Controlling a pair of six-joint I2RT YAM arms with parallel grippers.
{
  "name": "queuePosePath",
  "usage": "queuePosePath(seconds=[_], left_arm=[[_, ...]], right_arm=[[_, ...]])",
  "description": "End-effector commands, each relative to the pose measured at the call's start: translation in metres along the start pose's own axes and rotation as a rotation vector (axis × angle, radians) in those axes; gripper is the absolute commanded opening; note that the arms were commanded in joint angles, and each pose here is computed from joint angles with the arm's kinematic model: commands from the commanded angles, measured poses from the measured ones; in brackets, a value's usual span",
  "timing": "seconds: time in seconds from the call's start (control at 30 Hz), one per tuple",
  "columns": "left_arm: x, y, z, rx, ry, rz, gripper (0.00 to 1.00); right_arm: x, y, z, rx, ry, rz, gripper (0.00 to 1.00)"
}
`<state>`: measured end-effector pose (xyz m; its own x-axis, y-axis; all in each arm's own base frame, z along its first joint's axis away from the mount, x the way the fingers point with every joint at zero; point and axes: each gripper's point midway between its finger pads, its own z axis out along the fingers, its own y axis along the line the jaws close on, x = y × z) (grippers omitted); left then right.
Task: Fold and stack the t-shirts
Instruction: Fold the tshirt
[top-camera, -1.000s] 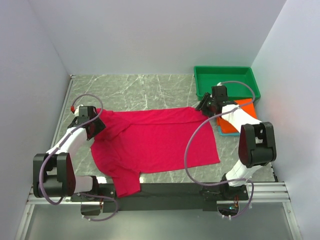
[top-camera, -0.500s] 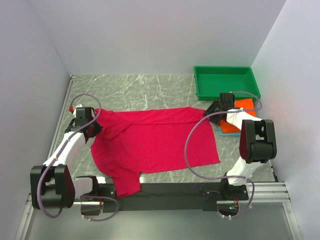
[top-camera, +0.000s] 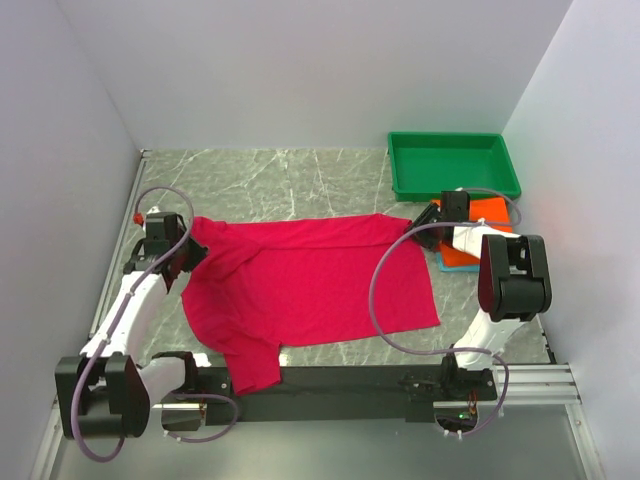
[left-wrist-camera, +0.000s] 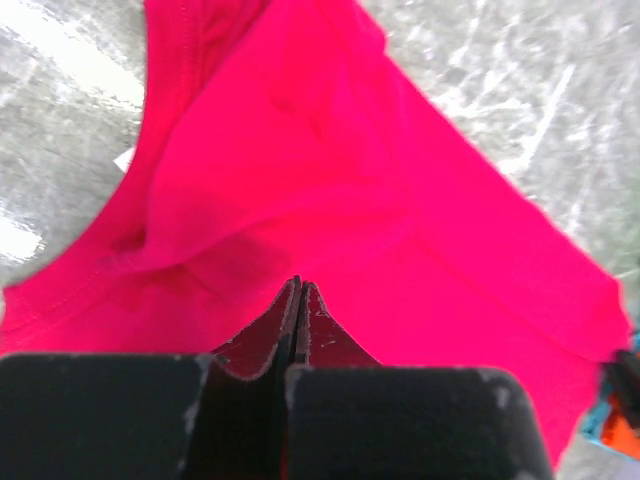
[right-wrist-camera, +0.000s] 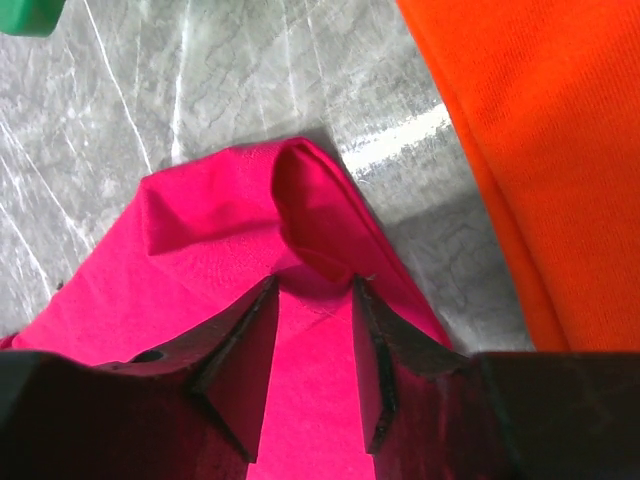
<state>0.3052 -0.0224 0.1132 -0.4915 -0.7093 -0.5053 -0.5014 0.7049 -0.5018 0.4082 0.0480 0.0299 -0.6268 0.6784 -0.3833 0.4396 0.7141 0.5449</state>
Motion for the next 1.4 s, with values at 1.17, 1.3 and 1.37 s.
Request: queuePosePath(seconds=[1.17, 1.3, 1.37], left_arm=[[0.004, 0.053, 0.042, -0.19, 0.03, 0.204, 0.49], [-0.004, 0.041, 0.033, -0.151, 0.001, 0.196, 0.13], [-0.009, 0.037, 0.028, -0.138, -0.015, 0.188, 0.04]], right_arm=[[-0.032, 0.024, -0.008, -0.05, -0.052, -0.054, 0.0], [-0.035, 0.027, -0.009, -0.056, -0.057, -0.058, 0.0], [-0.036, 0.028, -0.01, -0.057, -0.057, -0.061, 0.0]])
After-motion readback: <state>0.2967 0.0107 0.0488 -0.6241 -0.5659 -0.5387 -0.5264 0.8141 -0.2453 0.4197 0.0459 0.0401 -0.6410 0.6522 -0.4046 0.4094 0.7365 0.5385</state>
